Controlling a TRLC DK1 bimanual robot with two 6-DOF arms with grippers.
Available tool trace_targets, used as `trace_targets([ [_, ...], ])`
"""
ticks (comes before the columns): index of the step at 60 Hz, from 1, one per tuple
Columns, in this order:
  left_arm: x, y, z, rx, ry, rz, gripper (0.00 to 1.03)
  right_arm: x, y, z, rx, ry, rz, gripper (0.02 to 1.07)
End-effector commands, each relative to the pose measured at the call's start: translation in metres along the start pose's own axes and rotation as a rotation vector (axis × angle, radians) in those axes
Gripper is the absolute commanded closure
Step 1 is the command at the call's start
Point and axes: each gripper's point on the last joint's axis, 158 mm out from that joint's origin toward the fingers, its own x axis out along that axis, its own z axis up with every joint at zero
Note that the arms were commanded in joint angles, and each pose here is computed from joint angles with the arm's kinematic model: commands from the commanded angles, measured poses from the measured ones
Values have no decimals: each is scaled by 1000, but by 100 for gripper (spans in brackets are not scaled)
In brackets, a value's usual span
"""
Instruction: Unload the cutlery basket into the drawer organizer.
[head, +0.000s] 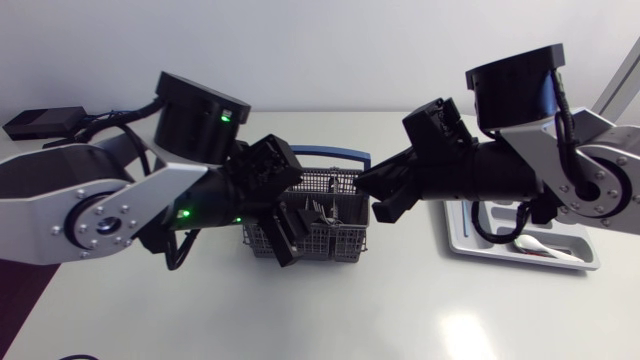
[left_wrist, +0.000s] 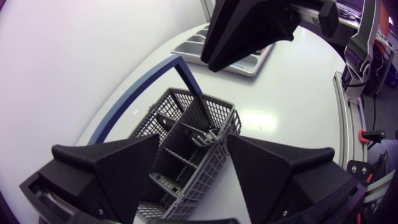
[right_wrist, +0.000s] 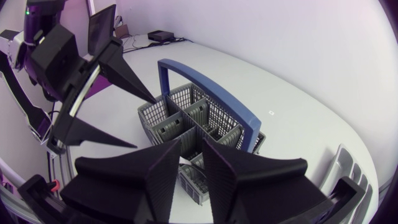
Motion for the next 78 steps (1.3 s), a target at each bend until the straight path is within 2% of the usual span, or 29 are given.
trace_targets([
  [1, -13, 1, -14, 20, 20, 8, 26, 10, 4, -16, -14, 34, 10, 65],
  [6, -17, 2, -24, 13, 39, 10, 26, 15, 12, -23, -24, 54, 26, 64],
  [10, -18, 1, -35, 7, 67, 5, 26, 22, 25, -30, -46, 79, 42, 57],
  [14, -19, 1, -44, -6, 89, -10, 26, 27, 34, -36, -81, 100, 33, 55],
  [22, -20, -2, -53, -28, 108, -47, 26, 39, 43, -39, -132, 111, 6, 55],
  [55, -20, -13, -60, -23, 97, -108, 26, 82, 26, -45, -184, 118, -133, 55],
  [59, -20, -14, -61, -22, 98, -110, 26, 83, 25, -43, -187, 108, -147, 61],
  [66, -19, -15, -62, -22, 100, -113, 26, 89, 21, -43, -183, 112, -160, 92],
  [73, -19, -16, -62, -16, 99, -114, 26, 90, 19, -42, -154, 104, -164, 101],
  [78, -18, -16, -62, -14, 100, -116, 26, 90, 18, -42, -133, 99, -168, 101],
])
